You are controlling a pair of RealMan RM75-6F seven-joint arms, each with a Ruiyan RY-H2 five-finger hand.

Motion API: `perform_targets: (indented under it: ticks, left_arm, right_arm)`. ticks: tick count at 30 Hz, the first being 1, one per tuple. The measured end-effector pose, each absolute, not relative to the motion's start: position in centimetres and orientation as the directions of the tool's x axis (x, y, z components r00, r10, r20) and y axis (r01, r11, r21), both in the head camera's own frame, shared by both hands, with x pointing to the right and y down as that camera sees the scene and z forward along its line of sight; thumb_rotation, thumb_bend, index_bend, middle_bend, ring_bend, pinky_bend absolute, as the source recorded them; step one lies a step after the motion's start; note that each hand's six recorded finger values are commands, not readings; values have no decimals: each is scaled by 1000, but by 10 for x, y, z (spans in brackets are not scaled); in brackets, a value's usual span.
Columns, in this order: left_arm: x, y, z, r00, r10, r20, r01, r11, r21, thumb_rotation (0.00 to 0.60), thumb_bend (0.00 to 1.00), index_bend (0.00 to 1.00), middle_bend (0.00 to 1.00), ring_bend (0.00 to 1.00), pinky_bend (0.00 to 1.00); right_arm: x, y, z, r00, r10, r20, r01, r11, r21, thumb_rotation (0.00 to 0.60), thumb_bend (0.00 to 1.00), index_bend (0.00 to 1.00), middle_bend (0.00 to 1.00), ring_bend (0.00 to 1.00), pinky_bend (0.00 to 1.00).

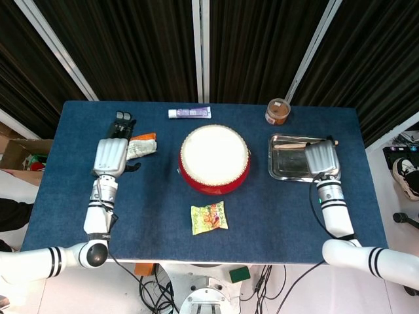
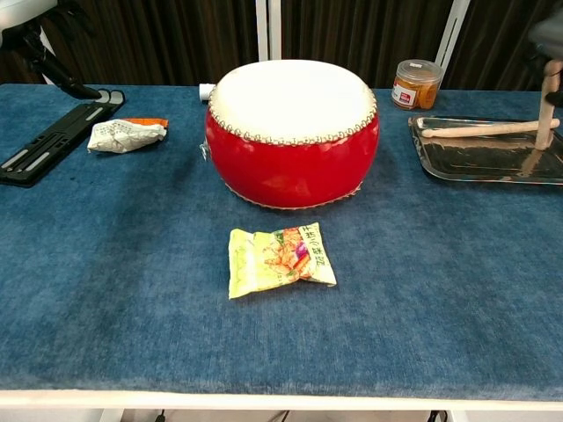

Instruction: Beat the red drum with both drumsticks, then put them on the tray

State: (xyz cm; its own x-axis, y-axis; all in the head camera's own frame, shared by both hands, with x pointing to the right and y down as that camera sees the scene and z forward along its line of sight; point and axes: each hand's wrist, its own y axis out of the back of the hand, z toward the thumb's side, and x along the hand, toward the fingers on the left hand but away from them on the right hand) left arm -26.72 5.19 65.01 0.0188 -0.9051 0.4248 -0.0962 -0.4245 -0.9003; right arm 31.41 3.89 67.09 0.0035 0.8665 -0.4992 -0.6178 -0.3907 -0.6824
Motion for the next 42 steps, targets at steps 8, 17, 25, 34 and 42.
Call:
perform_targets:
  ticks: [8,17,25,34,42]
  left_arm:
    - [-277,57,647,10,-908,418,-101,-417,-903,600,128,28,222,236,598]
    - [-286,57,640,11,-916,402,-73,-402,-913,600,127,28,222,236,575]
    - [-321,59,627,-8,-933,360,-10,-360,-933,600,116,48,222,236,471]
    - [-376,88,606,41,-947,318,17,-318,-948,600,59,100,214,216,387]
    - [-424,148,587,71,-932,356,-29,-358,-933,600,58,109,169,141,259]
  right_arm:
    - [286,36,698,6,833,-553,-555,-457,-695,600,758,439,455,360,333]
    - [280,40,722,-10,797,-604,-442,-545,-712,600,663,272,364,288,328]
    - [295,41,701,16,822,-569,-338,-531,-777,600,581,262,347,264,326]
    - [355,62,625,77,878,-472,-116,-463,-879,600,408,237,299,192,238]
    - [420,120,566,109,918,-381,58,-389,-920,600,179,114,170,43,103]
